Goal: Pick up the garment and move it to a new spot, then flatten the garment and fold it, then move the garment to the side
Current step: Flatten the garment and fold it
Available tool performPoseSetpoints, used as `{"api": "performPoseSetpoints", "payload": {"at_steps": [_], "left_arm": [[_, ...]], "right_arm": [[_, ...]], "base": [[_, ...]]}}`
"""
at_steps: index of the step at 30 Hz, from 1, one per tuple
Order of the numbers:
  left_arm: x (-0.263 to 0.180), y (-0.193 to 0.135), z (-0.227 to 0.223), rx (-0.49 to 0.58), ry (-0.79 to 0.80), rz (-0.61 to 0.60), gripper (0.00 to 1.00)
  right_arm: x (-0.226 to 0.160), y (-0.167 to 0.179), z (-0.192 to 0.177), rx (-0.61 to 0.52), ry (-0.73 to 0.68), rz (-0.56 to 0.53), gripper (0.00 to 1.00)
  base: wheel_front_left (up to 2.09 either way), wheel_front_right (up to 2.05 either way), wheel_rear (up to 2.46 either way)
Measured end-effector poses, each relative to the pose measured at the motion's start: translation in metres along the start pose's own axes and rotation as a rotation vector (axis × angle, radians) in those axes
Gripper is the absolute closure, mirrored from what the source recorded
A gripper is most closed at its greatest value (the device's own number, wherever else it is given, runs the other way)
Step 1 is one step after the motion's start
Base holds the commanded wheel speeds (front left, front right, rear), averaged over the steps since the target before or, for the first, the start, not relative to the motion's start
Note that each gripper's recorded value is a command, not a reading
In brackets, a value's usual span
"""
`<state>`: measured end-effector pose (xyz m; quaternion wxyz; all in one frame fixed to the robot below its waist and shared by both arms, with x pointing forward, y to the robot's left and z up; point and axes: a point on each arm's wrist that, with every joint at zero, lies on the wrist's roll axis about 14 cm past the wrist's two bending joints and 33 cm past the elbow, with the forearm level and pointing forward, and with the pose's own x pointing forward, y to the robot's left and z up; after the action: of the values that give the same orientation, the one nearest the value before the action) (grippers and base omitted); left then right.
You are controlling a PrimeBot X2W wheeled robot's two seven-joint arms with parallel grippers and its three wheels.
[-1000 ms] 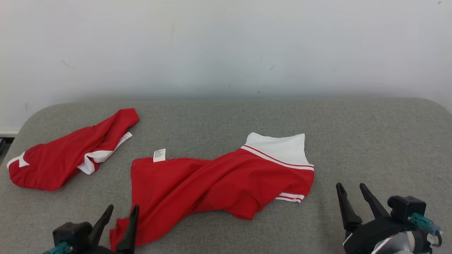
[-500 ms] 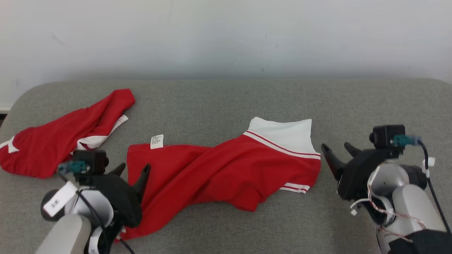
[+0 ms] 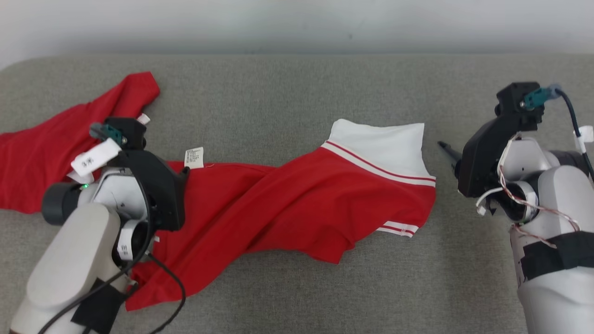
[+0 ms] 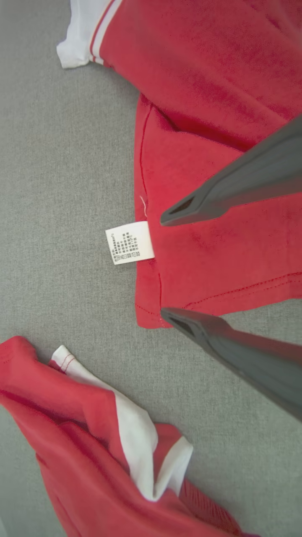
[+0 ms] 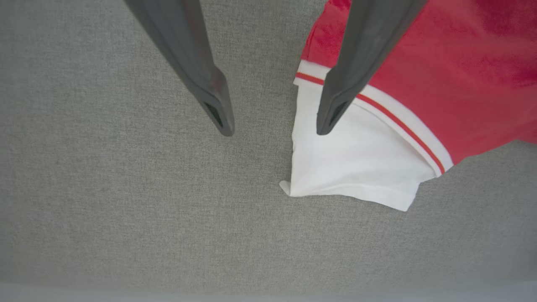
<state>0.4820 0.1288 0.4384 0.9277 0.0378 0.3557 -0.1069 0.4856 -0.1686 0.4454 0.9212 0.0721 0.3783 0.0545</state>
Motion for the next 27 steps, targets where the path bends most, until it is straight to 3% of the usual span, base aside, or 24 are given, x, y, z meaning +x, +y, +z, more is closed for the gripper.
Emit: {"api": "performPoseSetpoints", "payload": {"at_steps": [11,27], "left_arm": [[0.031,0.016,-0.029,-0.031,0.138,0.026,0.0],[0.046,0.036,-0.026,-0.077,0.159,0.072,0.0]], "right_arm": [[0.041,0.02,-0.008,0.006,0.07,0.068,0.0],[0.074,0.033,-0.01,-0.001,0.097,0.097,0.0]], "base": [[0.0,0.0,0.0],[0.0,0.0,0.0]]}}
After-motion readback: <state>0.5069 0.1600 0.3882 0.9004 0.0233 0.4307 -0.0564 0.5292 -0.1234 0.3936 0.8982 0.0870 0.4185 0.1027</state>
